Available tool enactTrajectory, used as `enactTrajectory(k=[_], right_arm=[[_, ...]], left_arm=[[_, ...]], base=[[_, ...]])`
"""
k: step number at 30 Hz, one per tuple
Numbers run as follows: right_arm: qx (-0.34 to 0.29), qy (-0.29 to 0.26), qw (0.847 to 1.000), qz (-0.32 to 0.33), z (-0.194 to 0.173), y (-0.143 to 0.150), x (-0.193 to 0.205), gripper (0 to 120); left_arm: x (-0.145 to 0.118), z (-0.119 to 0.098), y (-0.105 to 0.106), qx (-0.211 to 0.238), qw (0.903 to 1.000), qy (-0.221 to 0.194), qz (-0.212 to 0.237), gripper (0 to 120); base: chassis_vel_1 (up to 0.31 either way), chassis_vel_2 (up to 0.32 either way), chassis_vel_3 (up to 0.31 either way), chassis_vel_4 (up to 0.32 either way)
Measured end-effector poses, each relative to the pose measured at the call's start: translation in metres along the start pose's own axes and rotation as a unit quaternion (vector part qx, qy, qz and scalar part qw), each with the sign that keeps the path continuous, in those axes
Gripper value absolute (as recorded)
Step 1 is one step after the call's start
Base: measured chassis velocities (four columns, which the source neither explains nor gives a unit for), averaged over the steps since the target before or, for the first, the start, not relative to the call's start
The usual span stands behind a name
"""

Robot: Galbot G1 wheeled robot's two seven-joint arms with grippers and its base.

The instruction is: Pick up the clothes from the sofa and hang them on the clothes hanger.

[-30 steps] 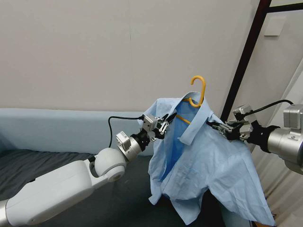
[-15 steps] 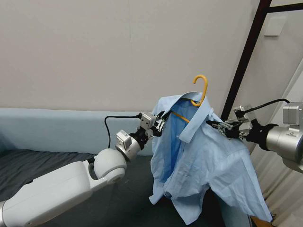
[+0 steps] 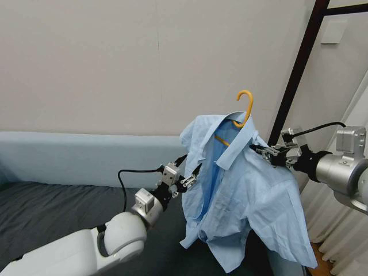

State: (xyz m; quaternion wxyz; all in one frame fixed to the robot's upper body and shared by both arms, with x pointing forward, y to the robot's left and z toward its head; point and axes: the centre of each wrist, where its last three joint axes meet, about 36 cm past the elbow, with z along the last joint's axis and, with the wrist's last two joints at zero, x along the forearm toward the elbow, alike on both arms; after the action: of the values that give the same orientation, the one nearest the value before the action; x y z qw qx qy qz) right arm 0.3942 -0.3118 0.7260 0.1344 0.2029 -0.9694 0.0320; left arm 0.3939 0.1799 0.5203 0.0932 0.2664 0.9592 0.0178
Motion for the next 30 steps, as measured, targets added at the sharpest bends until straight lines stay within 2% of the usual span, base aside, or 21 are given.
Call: enactTrajectory(k=[2, 4, 6, 8, 11, 14, 23, 30], right_arm=[[-0.012, -0.005, 1.0, 0.003, -0.006, -0.003, 0.002, 7], [-0.016, -0.006, 1.0, 0.003, -0.008, -0.004, 0.003, 7], [-0.022, -0.011, 1.0, 0.004, -0.015, -0.006, 0.007, 7], [-0.027, -0.014, 1.0, 0.009, -0.022, -0.011, 0.01, 7], [-0.03, -0.015, 0.999, 0.016, -0.029, -0.016, 0.014, 7], [-0.044, -0.022, 0.998, 0.032, -0.051, -0.028, 0.026, 7], [-0.043, -0.046, 0.996, 0.055, -0.094, -0.033, 0.047, 7], [-0.038, -0.036, 0.996, 0.072, -0.09, -0.03, 0.046, 7]], left_arm=[[0.011, -0.009, 0.0, 0.034, 0.9991, -0.013, -0.021, 88], [0.013, -0.012, 0.0, 0.041, 0.9987, -0.017, -0.027, 91], [0.025, -0.018, 0.001, 0.068, 0.9958, -0.03, -0.054, 98], [0.039, -0.017, -0.002, 0.086, 0.9935, -0.024, -0.071, 100], [0.052, -0.014, -0.005, 0.078, 0.993, -0.004, -0.088, 100], [0.078, 0.002, -0.012, 0.068, 0.9904, 0.023, -0.118, 100], [0.107, 0.03, -0.023, 0.051, 0.984, 0.014, -0.17, 100], [0.128, 0.038, -0.04, 0.054, 0.9807, 0.016, -0.187, 100]], base=[[0.0, 0.0, 0.0, 0.0], [0.0, 0.0, 0.0, 0.0], [0.0, 0.0, 0.0, 0.0], [0.0, 0.0, 0.0, 0.0], [0.0, 0.0, 0.0, 0.0], [0.0, 0.0, 0.0, 0.0], [0.0, 0.0, 0.0, 0.0], [0.0, 0.0, 0.0, 0.0]])
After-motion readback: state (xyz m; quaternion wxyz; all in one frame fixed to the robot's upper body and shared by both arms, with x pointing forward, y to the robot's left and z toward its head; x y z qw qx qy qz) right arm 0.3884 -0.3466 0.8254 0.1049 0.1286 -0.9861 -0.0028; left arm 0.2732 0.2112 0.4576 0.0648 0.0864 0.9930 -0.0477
